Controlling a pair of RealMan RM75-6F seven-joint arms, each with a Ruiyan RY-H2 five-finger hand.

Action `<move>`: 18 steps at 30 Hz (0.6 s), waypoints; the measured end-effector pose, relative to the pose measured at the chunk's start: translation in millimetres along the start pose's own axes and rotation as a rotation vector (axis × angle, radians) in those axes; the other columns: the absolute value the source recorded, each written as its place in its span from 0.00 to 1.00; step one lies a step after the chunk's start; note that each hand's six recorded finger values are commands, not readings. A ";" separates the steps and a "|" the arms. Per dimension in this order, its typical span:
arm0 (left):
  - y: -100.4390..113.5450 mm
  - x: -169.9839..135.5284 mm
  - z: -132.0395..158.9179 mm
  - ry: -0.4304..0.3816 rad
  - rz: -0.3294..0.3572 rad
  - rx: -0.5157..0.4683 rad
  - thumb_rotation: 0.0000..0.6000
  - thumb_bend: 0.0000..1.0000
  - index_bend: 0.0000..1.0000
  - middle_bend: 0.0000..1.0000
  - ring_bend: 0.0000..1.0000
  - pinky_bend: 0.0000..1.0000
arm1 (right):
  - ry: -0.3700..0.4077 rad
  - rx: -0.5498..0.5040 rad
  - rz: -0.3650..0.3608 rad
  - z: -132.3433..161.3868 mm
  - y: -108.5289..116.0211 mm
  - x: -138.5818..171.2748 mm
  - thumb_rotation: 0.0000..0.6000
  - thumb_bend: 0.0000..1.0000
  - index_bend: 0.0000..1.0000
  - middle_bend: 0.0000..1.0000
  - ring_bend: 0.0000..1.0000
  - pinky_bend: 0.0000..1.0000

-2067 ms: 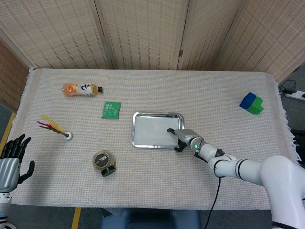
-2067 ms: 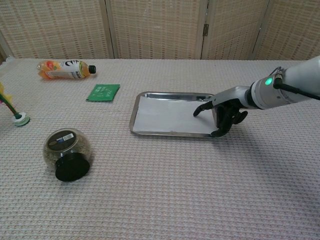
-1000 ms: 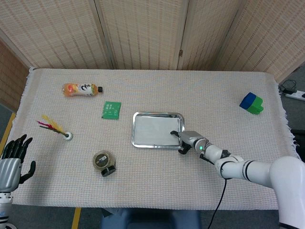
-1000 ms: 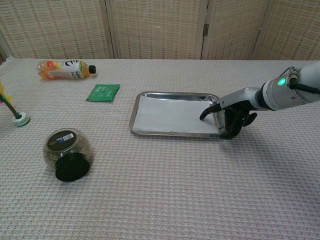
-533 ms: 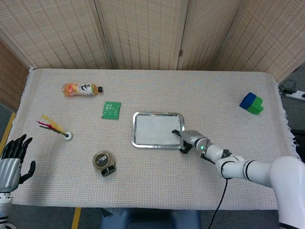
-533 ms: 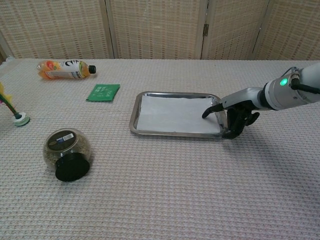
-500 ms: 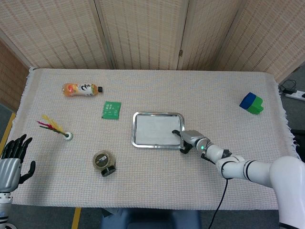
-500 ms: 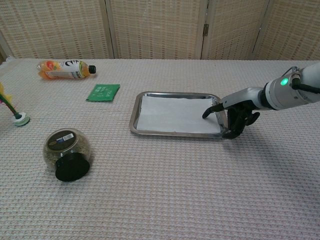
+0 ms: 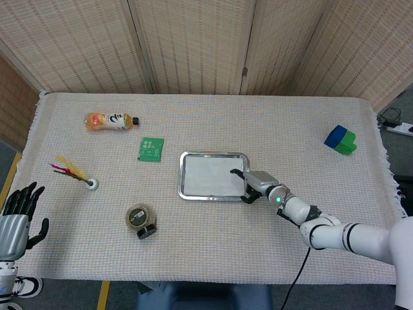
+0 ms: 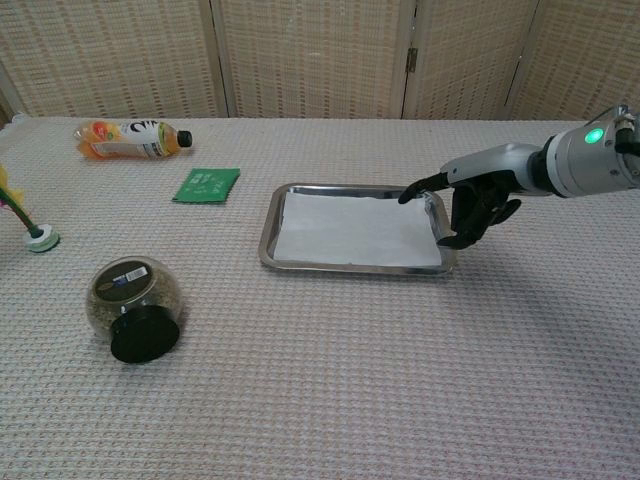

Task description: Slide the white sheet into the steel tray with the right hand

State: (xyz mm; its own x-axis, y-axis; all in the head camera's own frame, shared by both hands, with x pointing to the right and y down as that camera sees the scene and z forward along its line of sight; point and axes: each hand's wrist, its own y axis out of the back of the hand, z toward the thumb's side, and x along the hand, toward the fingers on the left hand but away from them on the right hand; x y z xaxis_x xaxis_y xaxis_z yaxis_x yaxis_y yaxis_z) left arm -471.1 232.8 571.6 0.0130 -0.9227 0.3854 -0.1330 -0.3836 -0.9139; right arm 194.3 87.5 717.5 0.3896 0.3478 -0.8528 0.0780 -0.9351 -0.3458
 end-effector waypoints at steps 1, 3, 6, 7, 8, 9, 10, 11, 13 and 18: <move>0.2 -0.1 -0.1 0.000 0.001 0.000 1.00 0.58 0.00 0.00 0.00 0.08 | 0.013 -0.007 -0.027 1.1 3.3 3.3 1.00 0.49 0.00 1.00 0.95 0.98; 0.6 -0.2 -0.3 0.000 0.002 0.002 1.00 0.58 0.00 0.00 0.00 0.08 | 0.033 -0.006 -0.078 0.9 8.7 9.3 1.00 0.49 0.00 0.91 0.81 0.86; 0.9 -0.4 -0.2 0.000 0.004 0.007 1.00 0.58 0.00 0.00 0.00 0.08 | 0.064 0.027 -0.197 -4.6 18.5 24.2 1.00 0.49 0.00 0.58 0.49 0.55; 1.0 -0.4 -0.1 0.000 0.004 0.008 1.00 0.58 0.00 0.00 0.00 0.08 | 0.074 0.047 -0.252 -8.5 21.9 32.2 1.00 0.49 0.00 0.47 0.38 0.46; 1.1 -0.3 0.0 0.000 0.006 0.010 1.00 0.58 0.00 0.00 0.00 0.08 | 0.079 0.063 -0.295 -12.0 24.0 39.2 1.00 0.49 0.00 0.40 0.33 0.41; 1.4 -0.2 0.1 0.000 0.008 0.013 1.00 0.58 0.00 0.00 0.00 0.08 | 0.085 0.086 -0.353 -17.6 25.8 49.6 1.00 0.49 0.00 0.31 0.25 0.34; 1.8 -0.2 0.1 0.001 0.011 0.016 1.00 0.58 0.00 0.00 0.00 0.07 | 0.087 0.110 -0.410 -24.0 26.5 61.5 1.00 0.49 0.00 0.25 0.21 0.29; 2.3 -0.1 0.2 0.001 0.014 0.018 1.00 0.58 0.00 0.00 0.00 0.07 | 0.086 0.121 -0.438 -27.5 26.5 68.0 1.00 0.49 0.00 0.22 0.18 0.27; 3.8 -0.2 0.5 0.001 0.024 0.023 1.00 0.58 0.00 0.00 0.00 0.07 | 0.078 0.159 -0.534 -41.0 23.8 92.8 1.00 0.49 0.00 0.16 0.14 0.23; 7.2 -0.8 2.1 -0.005 0.048 0.034 1.00 0.58 0.00 0.00 0.00 0.07 | -0.003 0.232 -0.702 -79.7 0.6 157.5 1.00 0.49 0.00 0.07 0.05 0.10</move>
State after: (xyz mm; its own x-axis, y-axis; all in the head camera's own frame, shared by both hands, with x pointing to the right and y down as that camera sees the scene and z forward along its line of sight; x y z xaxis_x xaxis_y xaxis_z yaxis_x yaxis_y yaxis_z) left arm -469.9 230.7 564.4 0.0128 -0.9402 0.3404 -0.0994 -0.3400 -0.9352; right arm 328.9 136.3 614.2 0.3169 0.8595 -0.4010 0.1123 -0.4539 -0.8840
